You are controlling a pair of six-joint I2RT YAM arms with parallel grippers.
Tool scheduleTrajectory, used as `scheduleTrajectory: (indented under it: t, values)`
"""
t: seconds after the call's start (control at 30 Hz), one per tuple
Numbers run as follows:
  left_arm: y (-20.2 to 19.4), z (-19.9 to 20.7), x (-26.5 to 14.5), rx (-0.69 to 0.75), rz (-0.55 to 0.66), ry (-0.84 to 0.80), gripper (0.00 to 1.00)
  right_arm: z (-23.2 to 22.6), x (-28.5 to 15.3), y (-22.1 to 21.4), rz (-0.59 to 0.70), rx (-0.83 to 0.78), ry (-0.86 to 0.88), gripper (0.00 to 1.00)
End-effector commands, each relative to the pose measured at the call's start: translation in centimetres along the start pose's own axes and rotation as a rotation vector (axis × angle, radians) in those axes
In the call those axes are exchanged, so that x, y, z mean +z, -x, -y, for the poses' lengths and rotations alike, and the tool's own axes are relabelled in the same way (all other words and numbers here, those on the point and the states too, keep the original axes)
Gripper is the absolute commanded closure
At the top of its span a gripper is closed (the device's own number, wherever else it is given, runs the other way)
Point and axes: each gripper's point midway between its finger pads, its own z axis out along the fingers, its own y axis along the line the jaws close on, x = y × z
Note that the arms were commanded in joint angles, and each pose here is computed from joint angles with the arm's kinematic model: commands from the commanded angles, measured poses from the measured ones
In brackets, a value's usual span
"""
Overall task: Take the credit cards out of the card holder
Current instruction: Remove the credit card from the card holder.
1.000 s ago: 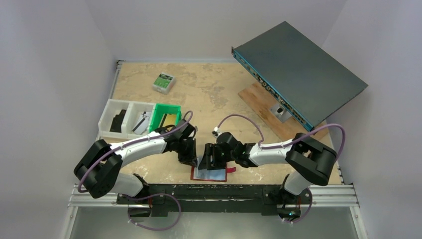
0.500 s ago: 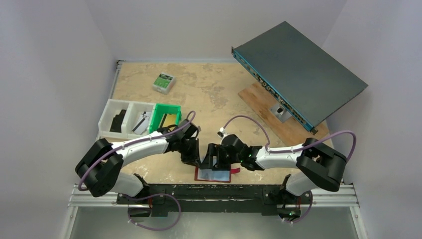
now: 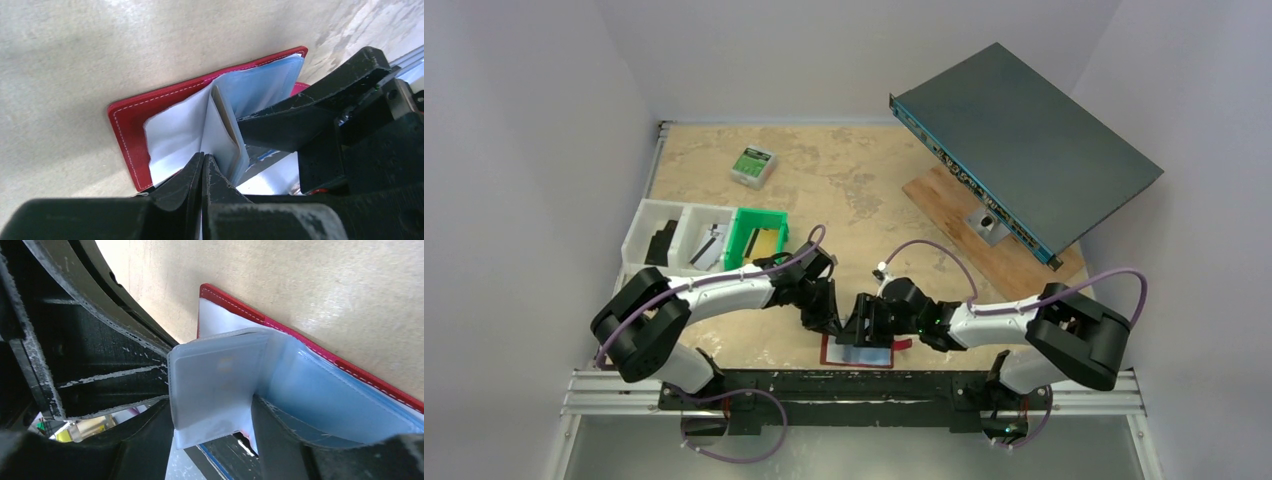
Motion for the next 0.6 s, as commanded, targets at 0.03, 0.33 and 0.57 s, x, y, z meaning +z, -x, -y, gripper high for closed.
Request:
scheduleTrajectory:
  t: [0.03, 0.33, 0.57]
  values:
    - [0.0, 2.7, -0.1, -0.042, -0.012, -0.079, 1.0, -1.4, -0.9, 2.0, 0.093, 0.034, 0.08, 0.49]
    - [0.2, 0.6, 1.0, -0.075, -0.002, 0.017, 1.0, -1.4, -2.2, 2.3, 0.124, 0.046, 0.093, 0.6]
    - [0.5, -0.9, 1.0, -0.079, 0.033, 0.089, 1.0, -0.3, -2.9, 2.1, 0.131, 0.055, 0.045, 0.61]
